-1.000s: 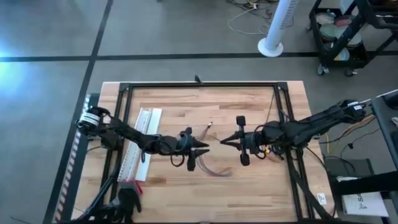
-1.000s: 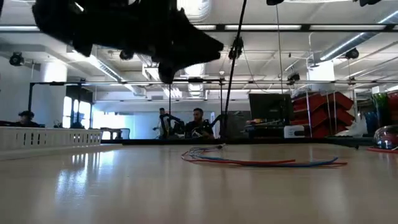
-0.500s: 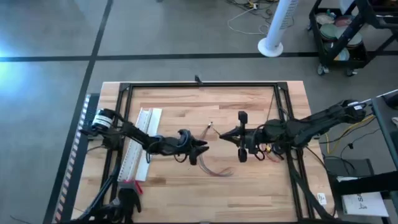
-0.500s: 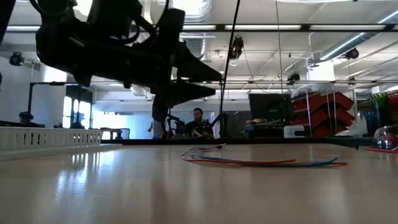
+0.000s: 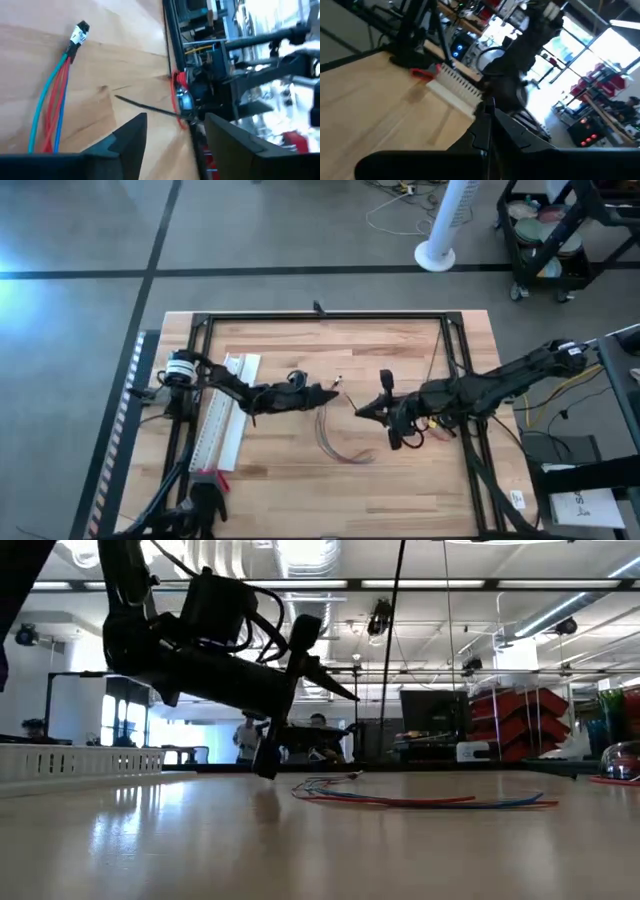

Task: Ziptie cables
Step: Insert the bottom black ziptie into the black ziptie lock

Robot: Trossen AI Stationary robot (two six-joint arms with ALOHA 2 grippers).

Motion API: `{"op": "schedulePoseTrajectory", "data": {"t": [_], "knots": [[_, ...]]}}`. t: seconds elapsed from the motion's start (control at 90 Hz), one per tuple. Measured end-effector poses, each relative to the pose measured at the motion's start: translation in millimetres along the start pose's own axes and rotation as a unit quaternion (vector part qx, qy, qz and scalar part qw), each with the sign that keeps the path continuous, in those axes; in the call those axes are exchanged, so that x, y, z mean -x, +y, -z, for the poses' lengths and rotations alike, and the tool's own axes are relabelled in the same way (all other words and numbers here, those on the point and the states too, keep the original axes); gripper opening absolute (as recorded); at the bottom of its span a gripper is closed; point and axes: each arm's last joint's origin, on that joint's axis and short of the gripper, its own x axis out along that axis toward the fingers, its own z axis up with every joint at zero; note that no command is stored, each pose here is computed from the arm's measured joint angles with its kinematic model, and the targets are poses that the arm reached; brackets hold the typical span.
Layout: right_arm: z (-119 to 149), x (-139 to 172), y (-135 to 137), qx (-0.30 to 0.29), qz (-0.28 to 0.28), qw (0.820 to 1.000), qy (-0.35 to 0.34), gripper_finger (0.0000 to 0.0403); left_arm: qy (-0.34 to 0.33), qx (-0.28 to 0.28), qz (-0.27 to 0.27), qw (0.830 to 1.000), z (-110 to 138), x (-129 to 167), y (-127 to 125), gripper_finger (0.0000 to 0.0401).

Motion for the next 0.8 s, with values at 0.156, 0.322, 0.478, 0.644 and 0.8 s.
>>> {"op": "schedulePoseTrajectory", "data": {"t": [0.156,0.322,0.478,0.644,0.8], "knots": [[-4.3,1.5,5.9,0.038,0.002,0.999,-0.002,0.0000,0.037,0.048,0.015,0.998,-8.1,-6.8,-5.8,0.0192],[-11.3,3.6,12.6,0.100,0.001,0.995,-0.020,0.0000,0.072,0.090,0.025,0.993,-7.3,-12.5,-14.1,0.0192],[-10.8,-3.4,21.6,0.154,0.017,0.988,-0.008,0.0000,0.089,0.097,0.025,0.991,-10.0,-17.8,-18.7,0.0192],[-4.8,-17.3,34.9,0.182,0.003,0.983,-0.005,0.0000,0.084,0.097,0.026,0.991,-14.1,-21.4,-21.7,0.0192],[0.6,-27.2,41.7,0.182,0.003,0.983,-0.002,0.0000,0.081,0.075,0.025,0.994,-16.8,-22.2,-21.2,0.0192]]}}
